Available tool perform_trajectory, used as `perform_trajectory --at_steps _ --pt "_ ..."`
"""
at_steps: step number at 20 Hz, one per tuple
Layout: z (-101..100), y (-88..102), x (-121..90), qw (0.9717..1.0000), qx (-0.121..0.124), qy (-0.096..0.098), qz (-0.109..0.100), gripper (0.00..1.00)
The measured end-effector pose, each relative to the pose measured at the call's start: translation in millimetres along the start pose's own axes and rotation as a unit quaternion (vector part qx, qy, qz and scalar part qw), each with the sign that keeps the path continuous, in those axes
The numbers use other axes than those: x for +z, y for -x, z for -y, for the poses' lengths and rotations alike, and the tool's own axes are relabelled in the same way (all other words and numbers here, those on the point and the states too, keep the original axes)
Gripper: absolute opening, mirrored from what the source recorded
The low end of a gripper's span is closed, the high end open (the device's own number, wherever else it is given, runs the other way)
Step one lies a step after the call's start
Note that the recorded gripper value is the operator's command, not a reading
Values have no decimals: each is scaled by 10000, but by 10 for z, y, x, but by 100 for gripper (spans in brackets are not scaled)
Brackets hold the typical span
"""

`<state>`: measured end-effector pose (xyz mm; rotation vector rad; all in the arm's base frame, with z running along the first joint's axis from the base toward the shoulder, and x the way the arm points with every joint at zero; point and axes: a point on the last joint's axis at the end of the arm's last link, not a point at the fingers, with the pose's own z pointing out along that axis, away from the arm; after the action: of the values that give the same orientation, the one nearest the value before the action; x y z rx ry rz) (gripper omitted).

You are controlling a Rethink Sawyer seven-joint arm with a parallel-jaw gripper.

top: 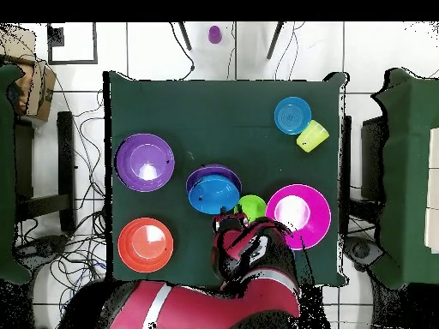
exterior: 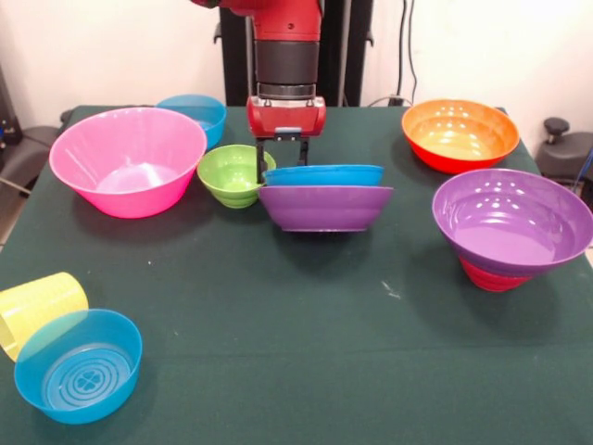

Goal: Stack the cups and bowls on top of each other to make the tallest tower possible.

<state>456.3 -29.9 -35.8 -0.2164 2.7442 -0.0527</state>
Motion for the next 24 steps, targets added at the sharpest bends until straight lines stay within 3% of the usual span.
perform_trajectory --at_steps 8,9,17,24 --pt "24 11 9 9999 -103 14 17 100" --pt "28 15 10 9999 -113 14 21 0" --pt "156 170 -34 9996 -179 -30 205 0" --pt "138 144 15 9997 -187 -4 174 0"
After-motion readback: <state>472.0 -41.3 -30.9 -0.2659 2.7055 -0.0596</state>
